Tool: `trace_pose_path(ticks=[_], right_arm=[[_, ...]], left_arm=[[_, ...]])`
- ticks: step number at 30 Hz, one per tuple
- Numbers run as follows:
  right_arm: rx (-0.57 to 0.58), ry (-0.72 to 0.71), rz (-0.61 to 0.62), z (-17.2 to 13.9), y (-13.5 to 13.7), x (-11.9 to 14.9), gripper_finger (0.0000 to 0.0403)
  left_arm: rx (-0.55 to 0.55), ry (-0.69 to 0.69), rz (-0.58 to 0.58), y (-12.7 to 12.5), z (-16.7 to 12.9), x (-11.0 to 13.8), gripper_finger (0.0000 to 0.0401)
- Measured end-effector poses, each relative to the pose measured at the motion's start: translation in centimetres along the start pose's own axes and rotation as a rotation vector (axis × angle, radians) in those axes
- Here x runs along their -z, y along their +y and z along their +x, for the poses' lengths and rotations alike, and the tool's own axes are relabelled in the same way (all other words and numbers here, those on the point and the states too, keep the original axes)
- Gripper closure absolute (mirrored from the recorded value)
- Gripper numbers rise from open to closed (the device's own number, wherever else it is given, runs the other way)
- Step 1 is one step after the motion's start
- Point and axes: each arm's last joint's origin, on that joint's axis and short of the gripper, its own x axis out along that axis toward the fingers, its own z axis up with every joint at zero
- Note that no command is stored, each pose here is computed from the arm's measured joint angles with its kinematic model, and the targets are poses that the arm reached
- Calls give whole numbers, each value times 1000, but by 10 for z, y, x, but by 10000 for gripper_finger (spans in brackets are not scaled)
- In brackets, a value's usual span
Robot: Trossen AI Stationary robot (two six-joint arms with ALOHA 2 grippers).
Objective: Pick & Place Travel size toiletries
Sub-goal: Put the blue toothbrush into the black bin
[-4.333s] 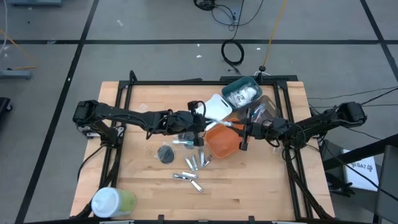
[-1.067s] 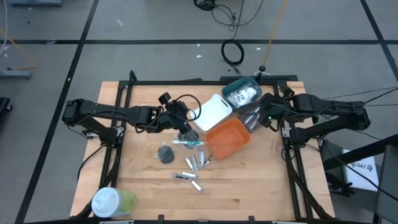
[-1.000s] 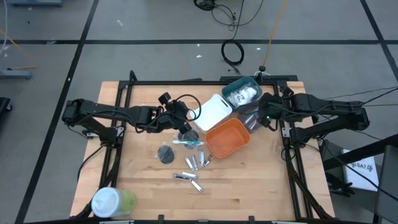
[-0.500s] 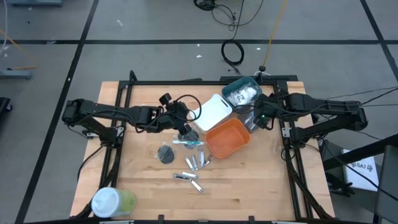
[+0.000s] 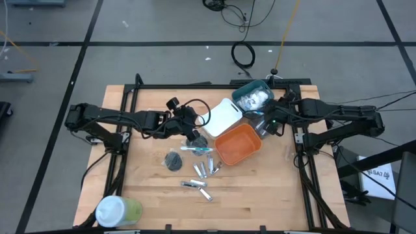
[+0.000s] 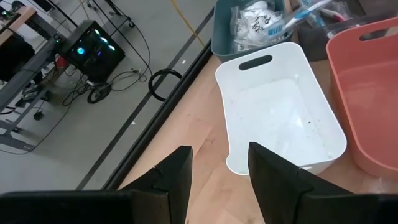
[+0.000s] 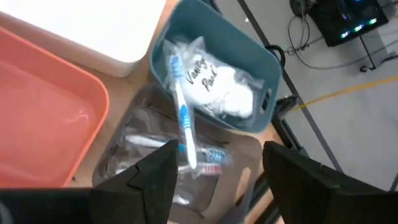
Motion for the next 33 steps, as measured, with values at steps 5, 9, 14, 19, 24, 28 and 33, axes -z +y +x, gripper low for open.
trace_pose_path(ticks=[5,9,14,19,24,28,33], right_arm=[[-11,47,-95,43,12,11,182],[-46,22,-82,86,18,22,183],[-104,29,-3,118,12,35,196],[-207,39,64,137,7,45,208],[-274,21,68,150,4,54,216],[-255,16,83,157,-1,60,224],[-239,5,91,164,-3,65,243]], left_arm=[[2,7,-19,0,0,1,249],[2,6,-26,0,0,1,249],[2,6,-30,0,0,1,249],[2,6,-30,0,0,1,249],[2,6,-27,0,0,1,249],[2,6,-26,0,0,1,249],[2,6,-26,0,0,1,249]])
